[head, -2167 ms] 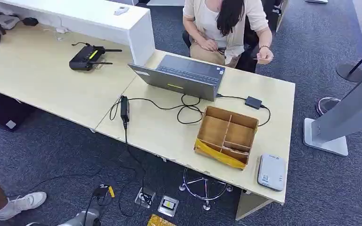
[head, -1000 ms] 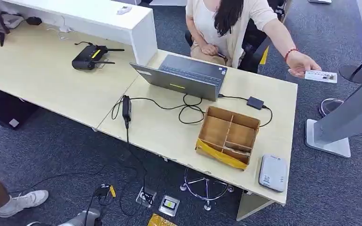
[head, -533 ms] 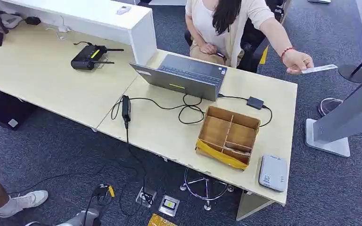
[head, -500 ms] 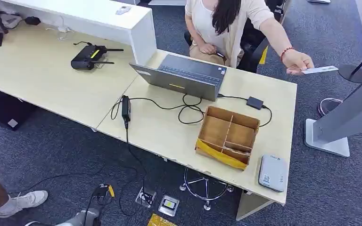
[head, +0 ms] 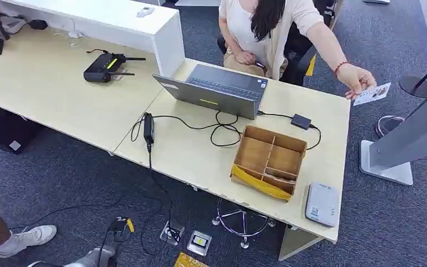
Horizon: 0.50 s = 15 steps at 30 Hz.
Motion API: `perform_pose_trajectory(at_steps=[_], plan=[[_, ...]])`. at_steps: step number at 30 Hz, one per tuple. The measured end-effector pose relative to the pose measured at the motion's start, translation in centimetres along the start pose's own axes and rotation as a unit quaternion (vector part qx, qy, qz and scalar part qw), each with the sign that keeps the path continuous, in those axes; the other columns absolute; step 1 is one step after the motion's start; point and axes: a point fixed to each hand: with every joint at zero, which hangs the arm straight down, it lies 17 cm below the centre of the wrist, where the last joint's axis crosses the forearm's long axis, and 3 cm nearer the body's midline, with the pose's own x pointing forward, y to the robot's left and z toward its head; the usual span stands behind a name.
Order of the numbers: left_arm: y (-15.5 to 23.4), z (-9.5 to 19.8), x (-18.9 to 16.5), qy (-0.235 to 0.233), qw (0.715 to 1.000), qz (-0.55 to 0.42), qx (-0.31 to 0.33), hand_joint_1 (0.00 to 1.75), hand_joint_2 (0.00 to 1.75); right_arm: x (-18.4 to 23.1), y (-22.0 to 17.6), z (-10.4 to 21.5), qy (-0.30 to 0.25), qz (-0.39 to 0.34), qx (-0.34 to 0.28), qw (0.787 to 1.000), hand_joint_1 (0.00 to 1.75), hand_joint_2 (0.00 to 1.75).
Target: Pass the card to the sensor for recognition and then transmit it.
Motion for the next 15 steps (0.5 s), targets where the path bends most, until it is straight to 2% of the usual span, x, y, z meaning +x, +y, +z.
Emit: perform_pose_trajectory(at_steps=[15], plan=[[0.1, 0.0, -0.1, 0.003, 1.0, -0.003, 0.001, 0.0, 0.0, 0.8, 4.7, -0.2, -0.009, 0.035, 0.009, 0.999, 0.0, 1.75]])
